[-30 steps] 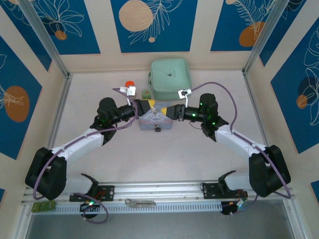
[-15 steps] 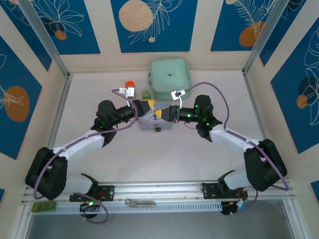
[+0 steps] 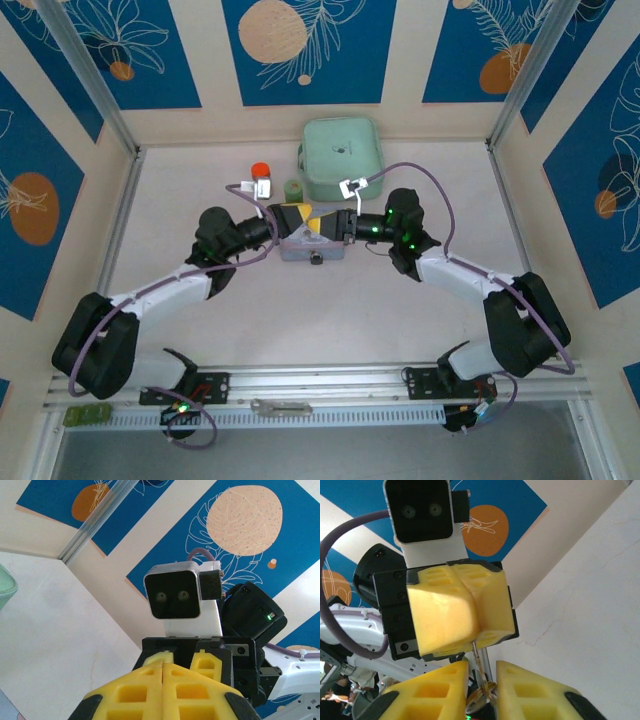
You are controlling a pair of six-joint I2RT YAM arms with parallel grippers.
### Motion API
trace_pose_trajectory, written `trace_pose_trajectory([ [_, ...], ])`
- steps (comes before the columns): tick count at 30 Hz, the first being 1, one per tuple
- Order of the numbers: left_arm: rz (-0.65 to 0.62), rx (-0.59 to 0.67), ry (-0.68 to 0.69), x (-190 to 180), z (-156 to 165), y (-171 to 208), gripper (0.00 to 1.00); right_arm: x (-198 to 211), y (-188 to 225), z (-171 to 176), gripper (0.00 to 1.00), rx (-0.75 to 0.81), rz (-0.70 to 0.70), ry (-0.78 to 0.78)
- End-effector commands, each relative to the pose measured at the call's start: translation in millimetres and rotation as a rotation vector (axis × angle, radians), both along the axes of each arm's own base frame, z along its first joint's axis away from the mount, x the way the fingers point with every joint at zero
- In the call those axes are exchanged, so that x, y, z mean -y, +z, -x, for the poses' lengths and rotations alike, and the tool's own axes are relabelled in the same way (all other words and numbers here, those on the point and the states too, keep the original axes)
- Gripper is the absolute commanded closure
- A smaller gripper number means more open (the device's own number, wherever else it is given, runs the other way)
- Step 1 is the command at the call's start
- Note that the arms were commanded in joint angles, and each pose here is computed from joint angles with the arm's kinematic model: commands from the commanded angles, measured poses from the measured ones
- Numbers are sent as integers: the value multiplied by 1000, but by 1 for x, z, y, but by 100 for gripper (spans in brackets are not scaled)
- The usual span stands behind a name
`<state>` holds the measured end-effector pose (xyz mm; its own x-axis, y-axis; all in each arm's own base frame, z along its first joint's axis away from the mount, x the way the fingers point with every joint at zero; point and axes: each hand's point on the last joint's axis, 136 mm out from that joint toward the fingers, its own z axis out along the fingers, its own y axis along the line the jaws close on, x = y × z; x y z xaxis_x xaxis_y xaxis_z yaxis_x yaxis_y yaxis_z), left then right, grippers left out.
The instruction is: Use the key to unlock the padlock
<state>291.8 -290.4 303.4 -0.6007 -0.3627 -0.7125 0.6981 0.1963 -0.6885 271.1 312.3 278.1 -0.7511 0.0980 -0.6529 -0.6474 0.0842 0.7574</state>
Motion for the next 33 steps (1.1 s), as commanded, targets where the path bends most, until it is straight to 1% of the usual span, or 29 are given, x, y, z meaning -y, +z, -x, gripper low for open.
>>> trace_pose_trajectory([
  [1, 42, 25, 2, 2, 1, 8, 100, -5, 9, 2, 89, 27, -17, 32],
  [3, 52, 22, 7, 1, 0, 8, 100, -4, 7, 2, 99, 27, -15, 35],
  [5, 60, 19, 17, 0, -1, 9, 100, -3, 6, 1, 100, 28, -13, 26],
  [6, 61, 11, 29, -1, -2, 8, 81, -2, 4, 0, 100, 24, -10, 18],
  [7, 55, 5, 48, -3, -4, 7, 49, 0, 2, -1, 100, 23, -4, 9],
  [9, 19, -15, 116, -12, -10, -1, 3, 5, -4, -4, 100, 17, 19, -16],
  [10, -13, -22, 165, -18, -13, -6, 0, 7, -8, -5, 100, 20, 40, -31],
  [12, -102, -73, 278, -35, -20, -25, 0, 12, -17, -6, 100, 26, 93, -62],
  [15, -273, -161, 448, -68, -24, -59, 0, 21, -32, -5, 100, 47, 191, -111],
  [17, -399, -224, 501, -84, -20, -85, 2, 29, -42, -5, 100, 50, 261, -151],
  [19, -477, -263, 478, -86, -10, -105, 13, 40, -54, -8, 100, 51, 339, -202],
  [20, -501, -282, 456, -85, -4, -114, 15, 45, -59, -9, 100, 48, 369, -225],
  [23, -569, -354, 389, -74, 12, -148, 19, 61, -74, -13, 100, 41, 473, -300],
  [25, -613, -373, 349, -62, 21, -168, 21, 72, -81, -17, 100, 32, 525, -345],
  [29, -701, -370, 332, -44, 24, -198, 24, 82, -85, -19, 100, 25, 549, -387],
  [33, -717, -337, 326, -23, 13, -216, 35, 87, -86, -18, 100, 16, 545, -402],
])
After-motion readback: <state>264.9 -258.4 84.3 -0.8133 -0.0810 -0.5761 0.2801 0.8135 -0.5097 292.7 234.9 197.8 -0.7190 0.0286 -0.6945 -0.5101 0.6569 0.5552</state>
